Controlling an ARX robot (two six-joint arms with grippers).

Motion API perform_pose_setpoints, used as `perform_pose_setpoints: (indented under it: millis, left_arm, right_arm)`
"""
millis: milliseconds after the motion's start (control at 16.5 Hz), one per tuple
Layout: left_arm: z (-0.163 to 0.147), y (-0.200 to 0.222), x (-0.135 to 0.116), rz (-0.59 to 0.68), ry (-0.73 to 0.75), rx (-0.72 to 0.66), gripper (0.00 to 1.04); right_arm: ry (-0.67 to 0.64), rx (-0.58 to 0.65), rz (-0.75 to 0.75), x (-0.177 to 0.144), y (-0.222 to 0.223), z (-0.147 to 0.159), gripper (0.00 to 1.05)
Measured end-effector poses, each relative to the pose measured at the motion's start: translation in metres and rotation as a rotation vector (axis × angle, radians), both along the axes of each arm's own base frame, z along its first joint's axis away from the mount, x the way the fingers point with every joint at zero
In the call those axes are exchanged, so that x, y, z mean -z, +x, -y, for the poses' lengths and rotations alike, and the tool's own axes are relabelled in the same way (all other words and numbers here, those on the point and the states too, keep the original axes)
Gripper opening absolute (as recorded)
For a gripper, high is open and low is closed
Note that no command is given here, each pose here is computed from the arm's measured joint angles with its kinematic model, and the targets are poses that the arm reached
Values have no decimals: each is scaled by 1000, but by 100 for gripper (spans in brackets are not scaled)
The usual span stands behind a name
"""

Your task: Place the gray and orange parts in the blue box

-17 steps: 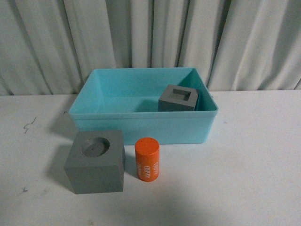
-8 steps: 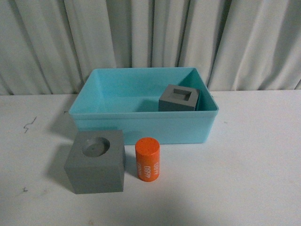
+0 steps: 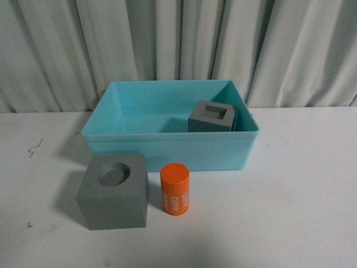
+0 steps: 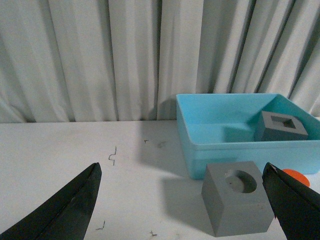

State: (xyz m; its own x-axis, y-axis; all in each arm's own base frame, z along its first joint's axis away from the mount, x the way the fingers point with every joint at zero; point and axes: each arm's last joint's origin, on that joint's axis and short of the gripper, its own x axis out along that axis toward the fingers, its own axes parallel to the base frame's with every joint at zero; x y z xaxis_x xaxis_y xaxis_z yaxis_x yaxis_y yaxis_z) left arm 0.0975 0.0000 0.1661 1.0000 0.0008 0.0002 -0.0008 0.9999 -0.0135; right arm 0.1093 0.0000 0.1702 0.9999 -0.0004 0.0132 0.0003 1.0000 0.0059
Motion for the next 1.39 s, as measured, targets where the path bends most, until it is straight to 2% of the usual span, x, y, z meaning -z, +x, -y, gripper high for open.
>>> perform_pose_setpoints:
  millis: [363,423,907,968,1028,1089,1270,1391]
  left_arm:
    - [0,0,0,0,0,0,98]
    - [0,0,0,0,0,0,98]
    - [0,0,0,0,0,0,98]
    - [0,0,2,-52,-10,-4,98]
    - [1,1,-1,-339,-61,-31,98]
    - [3,13,-10,-547,-95,-45,98]
    - [14,54,-20,-606,-82,-14,98]
    - [34,88,-18,-629,-40,41,98]
  right_arm:
    - [0,0,-10,3,-12,0,2]
    - [-2,0,-10,3,-12,0,5]
    - [-2,0,-9,3,-12,0,100]
    - [-3,0,-9,3,-12,0,97]
    - [-3,1,-9,3,-12,0,98]
    - [-3,-1,-7,3,-12,0,98]
    - [-3,0,-9,3,-12,0,98]
    - [-3,0,-9,3,-12,0,98]
